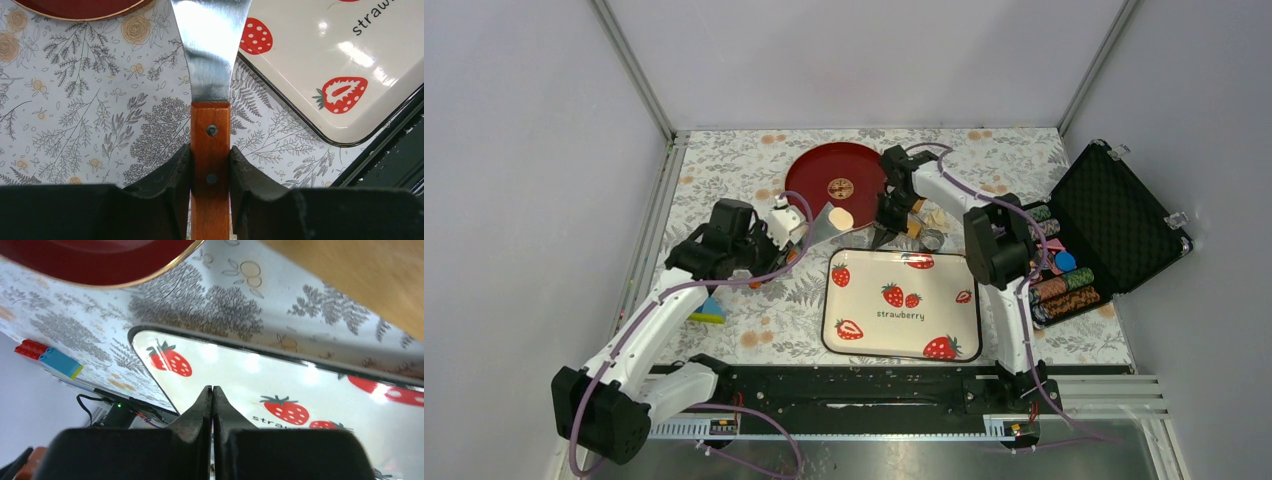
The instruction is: Roll out the dumpling wrappers from the dough
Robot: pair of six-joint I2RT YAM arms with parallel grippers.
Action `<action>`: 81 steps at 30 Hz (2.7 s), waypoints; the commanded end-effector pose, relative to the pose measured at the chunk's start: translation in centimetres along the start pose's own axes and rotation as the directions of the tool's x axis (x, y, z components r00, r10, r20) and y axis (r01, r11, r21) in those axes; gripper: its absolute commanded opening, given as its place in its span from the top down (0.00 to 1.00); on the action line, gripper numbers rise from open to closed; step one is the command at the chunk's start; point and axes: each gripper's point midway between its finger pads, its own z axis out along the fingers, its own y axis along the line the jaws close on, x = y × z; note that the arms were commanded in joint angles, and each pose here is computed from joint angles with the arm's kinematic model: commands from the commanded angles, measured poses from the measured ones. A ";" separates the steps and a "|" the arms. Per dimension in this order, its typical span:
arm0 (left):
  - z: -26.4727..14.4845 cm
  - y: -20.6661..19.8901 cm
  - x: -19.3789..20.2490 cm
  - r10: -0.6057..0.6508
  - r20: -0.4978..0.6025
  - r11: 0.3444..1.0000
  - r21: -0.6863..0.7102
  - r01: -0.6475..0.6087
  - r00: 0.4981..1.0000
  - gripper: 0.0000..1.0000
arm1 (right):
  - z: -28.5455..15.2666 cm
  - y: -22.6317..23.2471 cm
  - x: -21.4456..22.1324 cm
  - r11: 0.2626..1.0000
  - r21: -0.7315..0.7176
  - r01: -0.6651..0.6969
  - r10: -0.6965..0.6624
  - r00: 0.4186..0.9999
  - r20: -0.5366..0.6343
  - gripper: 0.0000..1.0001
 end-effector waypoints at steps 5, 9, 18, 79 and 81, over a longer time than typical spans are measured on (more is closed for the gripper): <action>1.2 1.8 -2.0 -0.002 0.052 1.000 -0.007 0.003 0.999 1.00 | -8.1 2.9 -1.2 0.979 -0.049 0.197 -0.177 0.948 0.264 0.97; 2.3 3.0 -2.5 -0.024 0.030 1.000 -0.004 0.024 0.999 1.00 | -9.5 4.6 -1.9 0.966 -0.095 0.242 -0.201 0.926 0.320 0.97; 5.6 6.3 -3.7 -0.074 -0.035 0.997 -0.027 0.073 0.997 1.00 | -10.9 9.9 -4.3 0.921 -0.256 0.293 -0.174 0.899 0.403 1.00; 11.3 14.5 -4.4 -0.100 -0.314 0.991 -0.117 0.067 0.944 1.00 | 4.1 11.4 -14.1 0.973 -0.176 -0.152 0.213 0.882 0.421 1.00; 10.9 14.3 -4.3 -0.090 -0.339 0.992 -0.118 0.053 0.936 1.00 | 4.2 11.4 -14.0 0.973 -0.178 -0.148 0.211 0.885 0.416 1.00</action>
